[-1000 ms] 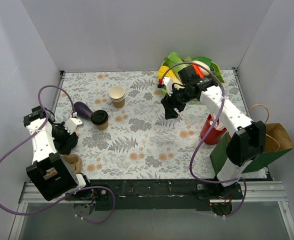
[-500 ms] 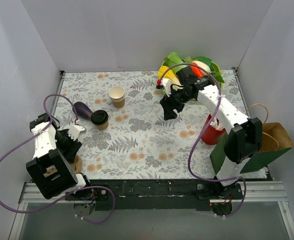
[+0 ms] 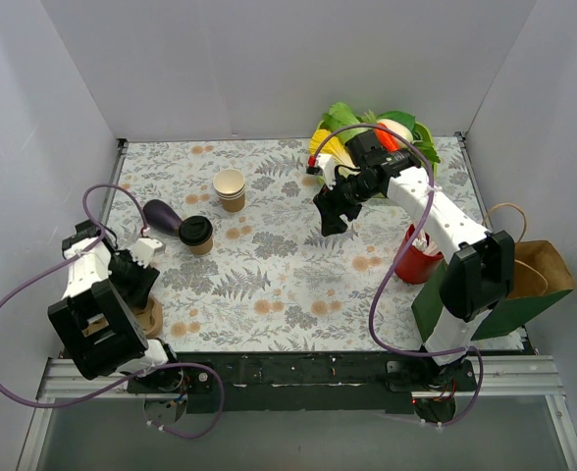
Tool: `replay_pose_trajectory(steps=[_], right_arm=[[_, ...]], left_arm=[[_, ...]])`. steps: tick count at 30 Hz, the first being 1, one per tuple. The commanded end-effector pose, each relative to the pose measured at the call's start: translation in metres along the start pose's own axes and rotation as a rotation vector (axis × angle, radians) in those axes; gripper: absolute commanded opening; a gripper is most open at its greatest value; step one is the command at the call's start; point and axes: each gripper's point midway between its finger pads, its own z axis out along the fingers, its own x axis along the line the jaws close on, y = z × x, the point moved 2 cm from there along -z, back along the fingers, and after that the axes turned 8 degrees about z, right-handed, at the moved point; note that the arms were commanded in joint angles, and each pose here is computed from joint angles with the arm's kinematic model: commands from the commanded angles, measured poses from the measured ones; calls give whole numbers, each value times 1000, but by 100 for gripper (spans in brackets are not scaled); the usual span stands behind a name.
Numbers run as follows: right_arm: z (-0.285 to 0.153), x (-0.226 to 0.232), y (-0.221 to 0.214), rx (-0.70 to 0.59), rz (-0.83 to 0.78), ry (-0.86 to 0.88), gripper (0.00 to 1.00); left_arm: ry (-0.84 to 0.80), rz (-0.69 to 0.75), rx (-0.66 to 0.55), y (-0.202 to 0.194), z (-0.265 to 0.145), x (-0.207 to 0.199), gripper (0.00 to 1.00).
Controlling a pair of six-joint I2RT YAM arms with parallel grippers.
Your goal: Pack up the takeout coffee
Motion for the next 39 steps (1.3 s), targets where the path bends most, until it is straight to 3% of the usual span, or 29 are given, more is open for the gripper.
replay_pose_trajectory(steps=[1,7,10,17,22,29,39], right_arm=[[-7,4,14,-48,-27,-11,75],[-5,4,15,-48,-28,-6,75],[-3,4,14,-44,-26,0,75],[-1,5,13,-42,-23,10,75],[3,6,12,-36,-21,26,75],[3,4,13,-32,-22,24,75],[6,5,3,-20,-16,23,75]], left_arm=[[88,-108,-113,24,-11,25,59],[68,-153,-135,30,-16,20,58],[-34,-77,-138,29,-23,-4,70],[3,-29,-277,61,-85,-8,74],[38,108,-60,21,-75,-6,64],[-14,249,118,-17,-60,-18,56],[-70,310,249,-41,-54,-23,54]])
